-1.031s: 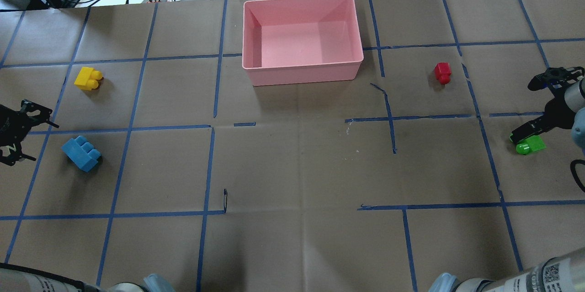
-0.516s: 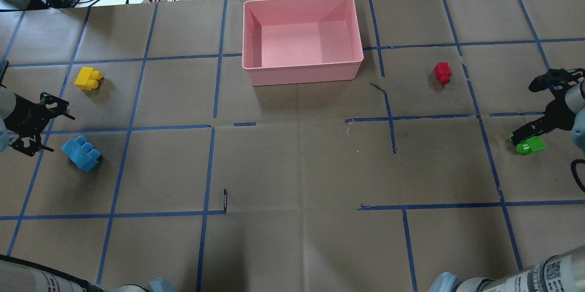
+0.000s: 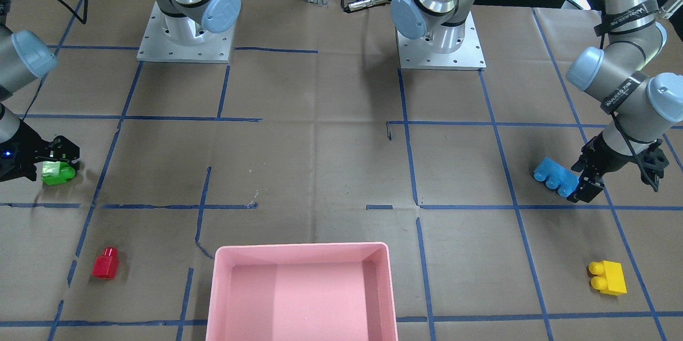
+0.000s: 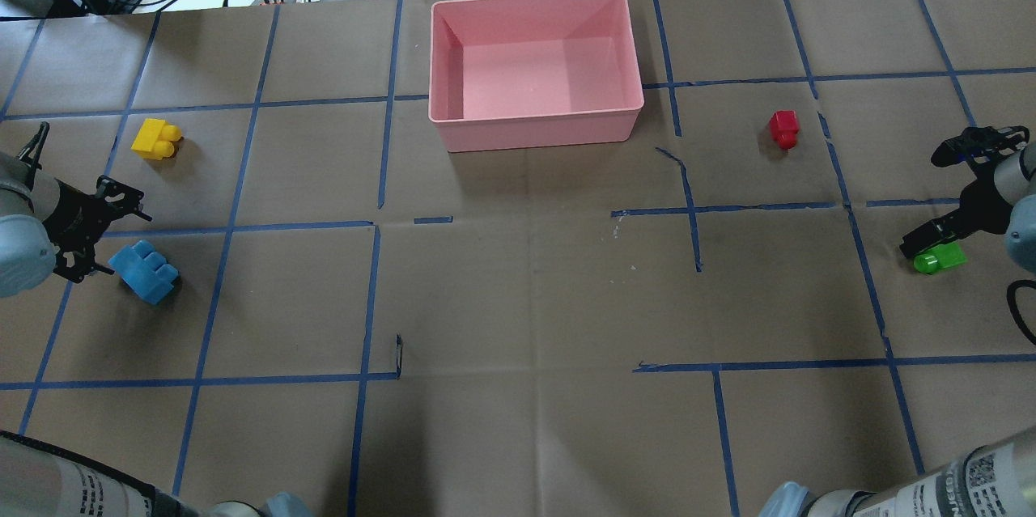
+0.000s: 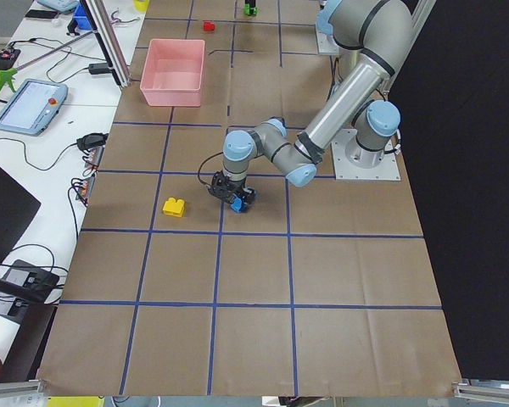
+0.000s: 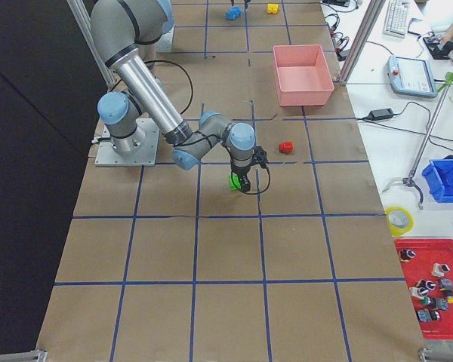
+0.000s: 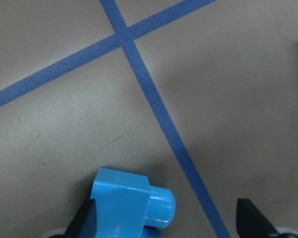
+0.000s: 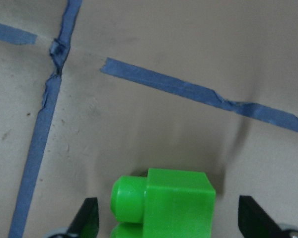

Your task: Put all blocks into box

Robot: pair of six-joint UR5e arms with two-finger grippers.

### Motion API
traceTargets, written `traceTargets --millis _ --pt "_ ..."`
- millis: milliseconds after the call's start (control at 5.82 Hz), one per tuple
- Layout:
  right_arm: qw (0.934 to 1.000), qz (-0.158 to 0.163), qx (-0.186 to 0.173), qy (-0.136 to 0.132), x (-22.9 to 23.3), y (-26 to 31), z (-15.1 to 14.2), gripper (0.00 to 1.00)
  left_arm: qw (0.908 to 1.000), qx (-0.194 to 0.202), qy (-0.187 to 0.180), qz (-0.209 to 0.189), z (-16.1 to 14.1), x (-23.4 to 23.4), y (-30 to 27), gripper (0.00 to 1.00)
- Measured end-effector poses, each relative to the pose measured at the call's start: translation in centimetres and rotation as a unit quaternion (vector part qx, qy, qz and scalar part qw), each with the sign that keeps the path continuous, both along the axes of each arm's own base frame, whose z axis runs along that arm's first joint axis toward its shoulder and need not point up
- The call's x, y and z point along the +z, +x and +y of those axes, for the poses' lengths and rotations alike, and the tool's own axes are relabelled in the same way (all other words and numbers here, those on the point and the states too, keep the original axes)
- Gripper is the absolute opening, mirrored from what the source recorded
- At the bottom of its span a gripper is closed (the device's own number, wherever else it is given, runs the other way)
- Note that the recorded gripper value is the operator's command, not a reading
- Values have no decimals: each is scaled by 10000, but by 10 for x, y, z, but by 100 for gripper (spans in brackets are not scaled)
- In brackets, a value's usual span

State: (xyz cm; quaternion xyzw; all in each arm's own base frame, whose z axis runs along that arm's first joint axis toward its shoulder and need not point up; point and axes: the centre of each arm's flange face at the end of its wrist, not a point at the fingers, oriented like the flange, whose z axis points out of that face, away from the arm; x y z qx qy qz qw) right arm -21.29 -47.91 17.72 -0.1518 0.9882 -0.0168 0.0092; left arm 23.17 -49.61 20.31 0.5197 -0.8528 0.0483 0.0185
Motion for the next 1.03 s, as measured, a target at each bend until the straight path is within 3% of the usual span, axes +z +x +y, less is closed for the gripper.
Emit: traceTargets --millis 344,516,1031 --pt "10000 36 8 -59 -1 1 0 33 9999 -14 91 76 10 -7 -6 99" --pt "9999 62 6 -101 -1 2 1 22 9998 -18 163 140 14 -15 -10 99" --pt "9996 202 19 -177 12 -1 0 23 9995 -33 241 207 23 -27 -1 99"
